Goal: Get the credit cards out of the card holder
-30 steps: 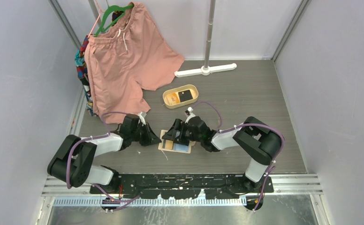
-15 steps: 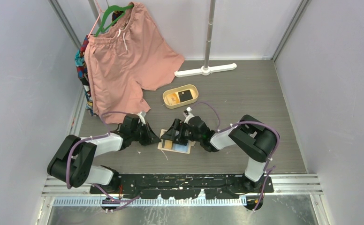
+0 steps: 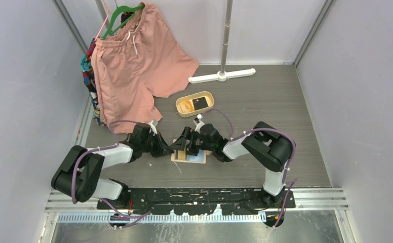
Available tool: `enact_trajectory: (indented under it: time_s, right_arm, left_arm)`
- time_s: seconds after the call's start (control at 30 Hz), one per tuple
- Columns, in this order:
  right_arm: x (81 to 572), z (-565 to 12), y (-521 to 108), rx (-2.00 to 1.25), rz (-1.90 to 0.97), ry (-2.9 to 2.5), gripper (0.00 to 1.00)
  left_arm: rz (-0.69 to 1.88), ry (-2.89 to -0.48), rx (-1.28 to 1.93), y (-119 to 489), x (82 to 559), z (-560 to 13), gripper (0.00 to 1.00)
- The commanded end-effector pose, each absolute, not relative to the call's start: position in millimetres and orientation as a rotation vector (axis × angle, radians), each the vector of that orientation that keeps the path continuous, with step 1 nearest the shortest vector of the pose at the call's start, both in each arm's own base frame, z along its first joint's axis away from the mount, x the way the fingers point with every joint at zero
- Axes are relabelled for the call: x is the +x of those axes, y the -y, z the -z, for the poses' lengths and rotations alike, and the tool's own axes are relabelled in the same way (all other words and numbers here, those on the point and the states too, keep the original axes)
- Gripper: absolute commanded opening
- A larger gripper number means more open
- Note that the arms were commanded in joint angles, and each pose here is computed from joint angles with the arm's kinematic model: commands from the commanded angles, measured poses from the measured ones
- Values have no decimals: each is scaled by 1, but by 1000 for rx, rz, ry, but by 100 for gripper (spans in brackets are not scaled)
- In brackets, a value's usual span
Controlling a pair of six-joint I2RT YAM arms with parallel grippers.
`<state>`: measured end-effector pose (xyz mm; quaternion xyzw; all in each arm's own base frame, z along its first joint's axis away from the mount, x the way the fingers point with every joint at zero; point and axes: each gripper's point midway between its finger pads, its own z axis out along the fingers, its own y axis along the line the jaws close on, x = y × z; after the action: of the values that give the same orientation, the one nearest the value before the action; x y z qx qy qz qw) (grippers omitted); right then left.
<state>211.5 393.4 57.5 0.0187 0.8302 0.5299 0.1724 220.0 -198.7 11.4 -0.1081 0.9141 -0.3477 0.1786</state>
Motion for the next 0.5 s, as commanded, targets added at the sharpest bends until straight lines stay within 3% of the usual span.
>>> enact_trajectory:
  time_s: [0.0, 0.47]
  right_arm:
    - [203, -75, -412, -25, -1602, -2303, 81]
    - [198, -72, -374, 1, -1498, -2354, 80]
  left_arm:
    - [712, -2772, -364, 166, 186, 36, 0]
    - [700, -2769, -371, 165, 188, 37, 0]
